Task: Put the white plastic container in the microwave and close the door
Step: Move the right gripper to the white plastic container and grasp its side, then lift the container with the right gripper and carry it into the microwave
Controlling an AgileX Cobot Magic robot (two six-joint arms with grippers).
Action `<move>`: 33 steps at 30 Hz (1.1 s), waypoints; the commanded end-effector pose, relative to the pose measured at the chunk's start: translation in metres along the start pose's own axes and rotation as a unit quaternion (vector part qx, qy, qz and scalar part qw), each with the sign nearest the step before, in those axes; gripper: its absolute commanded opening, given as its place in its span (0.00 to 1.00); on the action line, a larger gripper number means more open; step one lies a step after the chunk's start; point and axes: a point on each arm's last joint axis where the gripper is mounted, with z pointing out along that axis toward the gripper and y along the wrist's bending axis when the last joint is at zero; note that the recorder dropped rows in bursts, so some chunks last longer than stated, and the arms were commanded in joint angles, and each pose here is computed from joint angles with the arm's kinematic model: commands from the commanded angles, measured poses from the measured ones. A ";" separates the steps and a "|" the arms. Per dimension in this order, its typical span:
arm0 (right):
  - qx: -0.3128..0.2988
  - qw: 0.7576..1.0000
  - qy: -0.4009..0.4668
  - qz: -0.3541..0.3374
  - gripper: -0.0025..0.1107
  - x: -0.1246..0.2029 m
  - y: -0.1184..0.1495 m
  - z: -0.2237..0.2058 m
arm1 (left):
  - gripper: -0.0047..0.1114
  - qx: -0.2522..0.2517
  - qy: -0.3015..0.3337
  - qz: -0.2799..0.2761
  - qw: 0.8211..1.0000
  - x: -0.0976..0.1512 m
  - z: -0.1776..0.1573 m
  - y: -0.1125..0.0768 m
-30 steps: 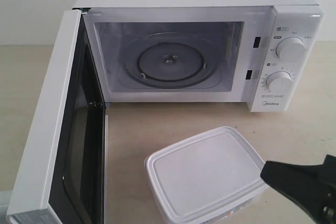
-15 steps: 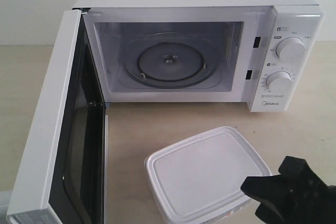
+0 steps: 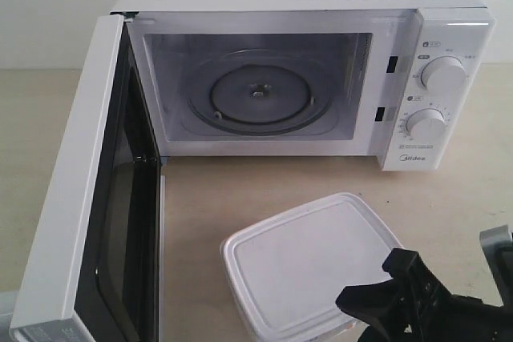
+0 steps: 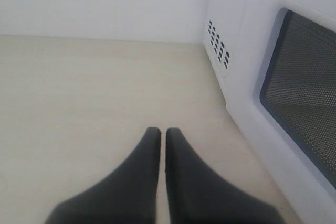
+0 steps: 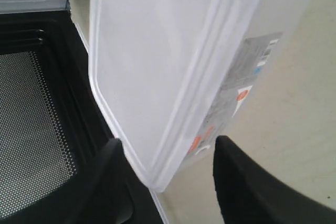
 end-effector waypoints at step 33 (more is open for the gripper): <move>-0.133 0.990 -0.038 -0.010 0.02 -0.008 0.020 0.025 | 0.08 0.004 -0.001 0.000 1.000 0.001 0.000 0.000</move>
